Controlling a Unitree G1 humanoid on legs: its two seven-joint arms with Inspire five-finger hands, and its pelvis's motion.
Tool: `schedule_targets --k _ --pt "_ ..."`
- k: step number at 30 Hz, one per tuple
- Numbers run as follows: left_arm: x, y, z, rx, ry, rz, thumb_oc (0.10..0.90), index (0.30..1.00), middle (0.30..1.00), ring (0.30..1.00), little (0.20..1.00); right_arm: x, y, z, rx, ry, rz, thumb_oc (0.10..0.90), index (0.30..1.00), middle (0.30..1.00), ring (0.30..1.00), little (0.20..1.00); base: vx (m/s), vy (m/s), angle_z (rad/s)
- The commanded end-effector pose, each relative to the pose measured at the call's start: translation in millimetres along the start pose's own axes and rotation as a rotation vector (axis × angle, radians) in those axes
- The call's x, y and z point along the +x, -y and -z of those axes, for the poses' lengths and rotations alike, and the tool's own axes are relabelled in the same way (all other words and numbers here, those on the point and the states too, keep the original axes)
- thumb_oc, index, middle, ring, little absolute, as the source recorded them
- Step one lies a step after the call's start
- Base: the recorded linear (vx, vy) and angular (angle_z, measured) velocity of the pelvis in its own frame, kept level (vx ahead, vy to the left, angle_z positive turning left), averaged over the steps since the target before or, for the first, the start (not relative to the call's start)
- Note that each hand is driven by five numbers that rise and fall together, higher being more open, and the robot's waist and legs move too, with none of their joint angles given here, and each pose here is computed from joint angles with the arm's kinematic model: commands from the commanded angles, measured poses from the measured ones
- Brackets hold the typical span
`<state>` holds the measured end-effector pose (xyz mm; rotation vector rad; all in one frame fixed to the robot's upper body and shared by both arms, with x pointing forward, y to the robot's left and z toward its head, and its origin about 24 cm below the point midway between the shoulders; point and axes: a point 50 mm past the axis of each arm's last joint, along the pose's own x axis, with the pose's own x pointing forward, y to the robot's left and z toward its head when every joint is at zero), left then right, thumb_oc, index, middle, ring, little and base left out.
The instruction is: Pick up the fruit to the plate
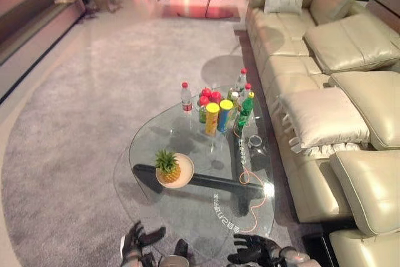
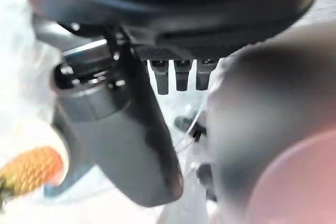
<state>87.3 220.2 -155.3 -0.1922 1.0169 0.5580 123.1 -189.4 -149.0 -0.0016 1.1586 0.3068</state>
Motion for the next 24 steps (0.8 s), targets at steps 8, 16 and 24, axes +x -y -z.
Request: schedule_targets --k 8,16,24 --pt "2 -19 33 -0.006 -0.385 -0.036 0.800 0.900 0.900 0.900 0.900 1 18 21 0.075 -0.047 0.272 0.800 0.900 0.900 0.900 0.900 0.06 0.051 -0.05" --pt "-3 -26 43 -0.035 -0.488 -0.083 0.800 0.900 0.900 0.900 0.900 -7 25 53 0.131 -0.156 0.439 0.800 0.900 0.900 0.900 0.900 0.05 0.038 -0.12" --pt "-2 -20 42 -0.058 -0.480 -0.059 0.800 0.900 0.900 0.900 0.900 -9 25 60 0.123 -0.179 0.466 0.800 0.900 0.900 0.900 0.900 0.01 0.012 -0.06"
